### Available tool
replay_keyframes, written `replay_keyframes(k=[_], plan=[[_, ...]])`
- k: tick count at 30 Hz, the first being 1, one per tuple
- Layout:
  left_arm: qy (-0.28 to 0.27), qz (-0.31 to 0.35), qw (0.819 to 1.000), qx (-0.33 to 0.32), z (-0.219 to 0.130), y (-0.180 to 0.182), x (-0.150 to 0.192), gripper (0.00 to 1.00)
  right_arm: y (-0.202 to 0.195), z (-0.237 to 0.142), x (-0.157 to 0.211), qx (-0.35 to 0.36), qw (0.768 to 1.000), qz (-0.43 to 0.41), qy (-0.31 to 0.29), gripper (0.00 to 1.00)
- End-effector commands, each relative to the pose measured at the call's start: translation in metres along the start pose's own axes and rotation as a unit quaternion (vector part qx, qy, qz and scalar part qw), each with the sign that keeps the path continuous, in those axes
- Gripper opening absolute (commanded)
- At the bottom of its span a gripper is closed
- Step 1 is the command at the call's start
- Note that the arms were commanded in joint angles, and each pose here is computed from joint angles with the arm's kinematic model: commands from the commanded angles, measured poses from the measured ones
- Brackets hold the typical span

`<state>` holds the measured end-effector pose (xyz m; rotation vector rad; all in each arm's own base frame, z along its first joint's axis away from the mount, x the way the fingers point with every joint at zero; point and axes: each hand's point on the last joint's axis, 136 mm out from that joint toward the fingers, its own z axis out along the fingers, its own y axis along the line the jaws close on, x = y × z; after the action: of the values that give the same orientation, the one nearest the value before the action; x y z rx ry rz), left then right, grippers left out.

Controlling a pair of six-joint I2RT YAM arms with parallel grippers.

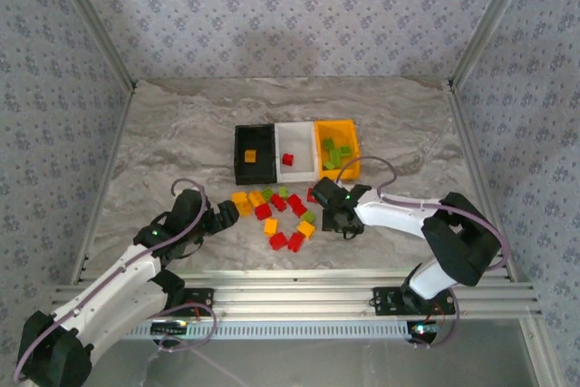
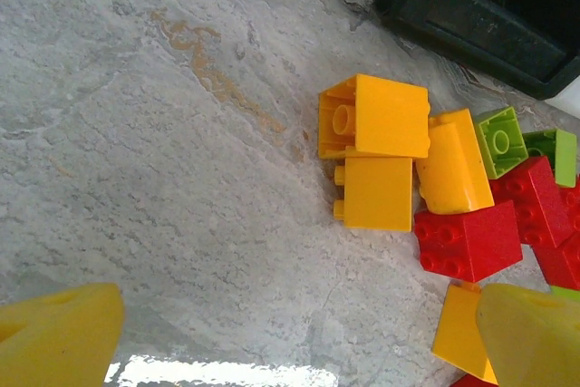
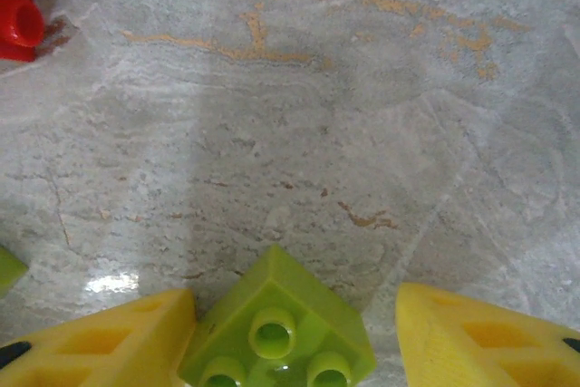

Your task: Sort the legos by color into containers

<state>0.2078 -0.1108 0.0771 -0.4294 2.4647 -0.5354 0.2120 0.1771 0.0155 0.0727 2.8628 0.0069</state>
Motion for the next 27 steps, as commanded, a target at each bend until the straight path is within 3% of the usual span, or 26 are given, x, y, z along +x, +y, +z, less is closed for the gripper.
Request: replay_keyframes(k=[1,8,15,21,27], plan=[[0.005,-0.006,1.0,0.002,0.002,0.003,0.004,1.0,-0.005,0.008,0.022,0.011,0.999,0.001,0.032,0.58],[0.004,0.006,1.0,0.005,-0.004,-0.005,-0.003,1.0,-0.001,-0.003,0.015,-0.006,1.0,-0.001,0.018,0.42],[0.003,0.01,1.0,0.014,-0.005,-0.011,-0.006,1.0,0.002,-0.048,-0.016,-0.038,0.999,-0.012,-0.038,0.36],[0.001,0.015,1.0,0.019,-0.008,-0.016,-0.01,1.0,0.004,-0.098,-0.087,-0.06,0.991,0.0,-0.12,0.36],[0.007,0.016,1.0,0.02,-0.008,-0.018,-0.009,1.0,0.012,-0.11,-0.171,-0.061,0.983,0.042,-0.167,0.36]])
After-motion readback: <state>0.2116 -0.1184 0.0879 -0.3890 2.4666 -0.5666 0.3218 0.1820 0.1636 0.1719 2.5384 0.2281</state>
